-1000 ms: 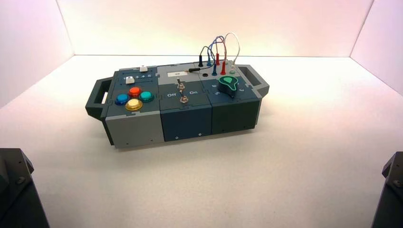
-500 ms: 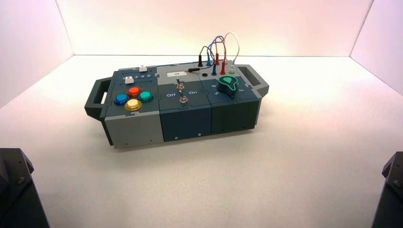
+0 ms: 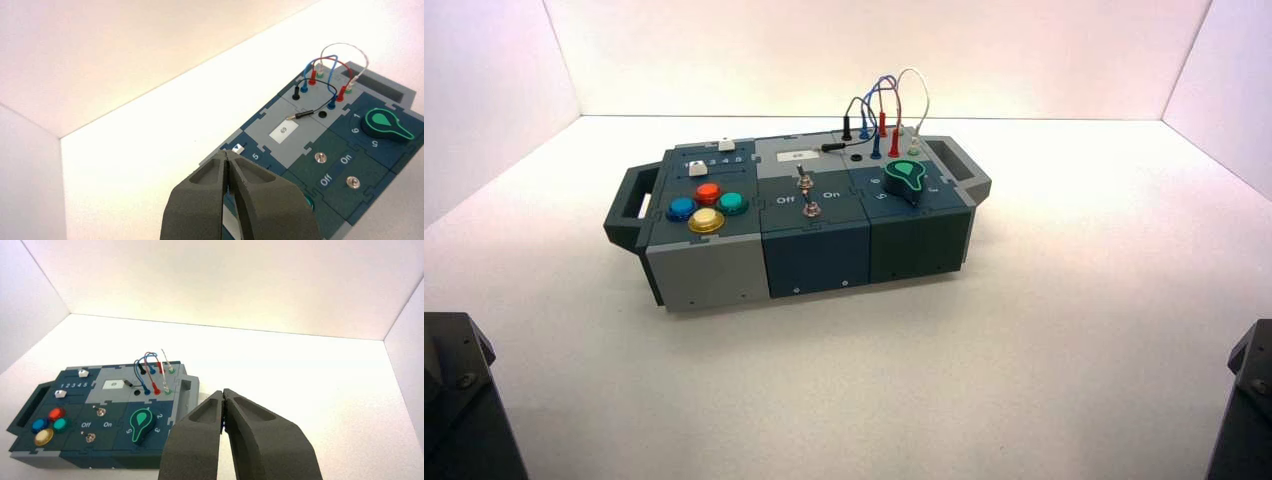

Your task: Insert the black wire.

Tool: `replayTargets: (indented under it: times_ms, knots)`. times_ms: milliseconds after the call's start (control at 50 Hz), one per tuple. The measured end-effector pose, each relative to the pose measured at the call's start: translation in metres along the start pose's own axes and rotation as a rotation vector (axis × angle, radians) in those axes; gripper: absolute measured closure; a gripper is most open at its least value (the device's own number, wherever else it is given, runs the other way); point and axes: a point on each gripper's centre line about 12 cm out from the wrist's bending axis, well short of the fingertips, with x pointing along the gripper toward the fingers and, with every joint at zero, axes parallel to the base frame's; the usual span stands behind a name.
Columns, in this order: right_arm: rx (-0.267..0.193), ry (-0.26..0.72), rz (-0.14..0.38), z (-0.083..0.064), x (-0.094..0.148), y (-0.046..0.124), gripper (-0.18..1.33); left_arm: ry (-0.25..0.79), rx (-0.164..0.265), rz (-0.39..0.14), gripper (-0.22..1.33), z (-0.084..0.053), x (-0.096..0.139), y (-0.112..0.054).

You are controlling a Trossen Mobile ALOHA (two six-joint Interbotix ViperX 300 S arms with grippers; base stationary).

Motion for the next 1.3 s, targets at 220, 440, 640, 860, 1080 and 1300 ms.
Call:
replayTargets:
  times_ms: [220,440,640,860,1080,1300]
  knots:
    - [0.002,0.008,0.000,-0.001,0.000,0.000,1.28,0.097,0.140,-0.080,1.26,0.028,0.047,-0.014]
    - [0.008,0.086,-0.004,-0.007,0.011,0.000,1.28,0.183,0.348,-0.185,1.26,0.035,0.087,-0.046]
    - [0.014,0.188,-0.013,-0.015,0.027,-0.001,1.28,0.234,0.458,-0.241,1.24,0.033,0.116,-0.064]
    - [0.013,0.202,-0.013,-0.016,0.029,-0.001,1.28,0.285,0.611,-0.304,1.21,0.025,0.143,-0.081]
    - [0.014,0.205,-0.015,-0.017,0.029,-0.001,1.28,0.412,0.715,-0.379,0.47,0.020,0.167,-0.094]
    - [0.015,0.205,-0.013,-0.017,0.029,-0.001,1.28,0.457,0.724,-0.399,0.43,0.023,0.188,-0.101]
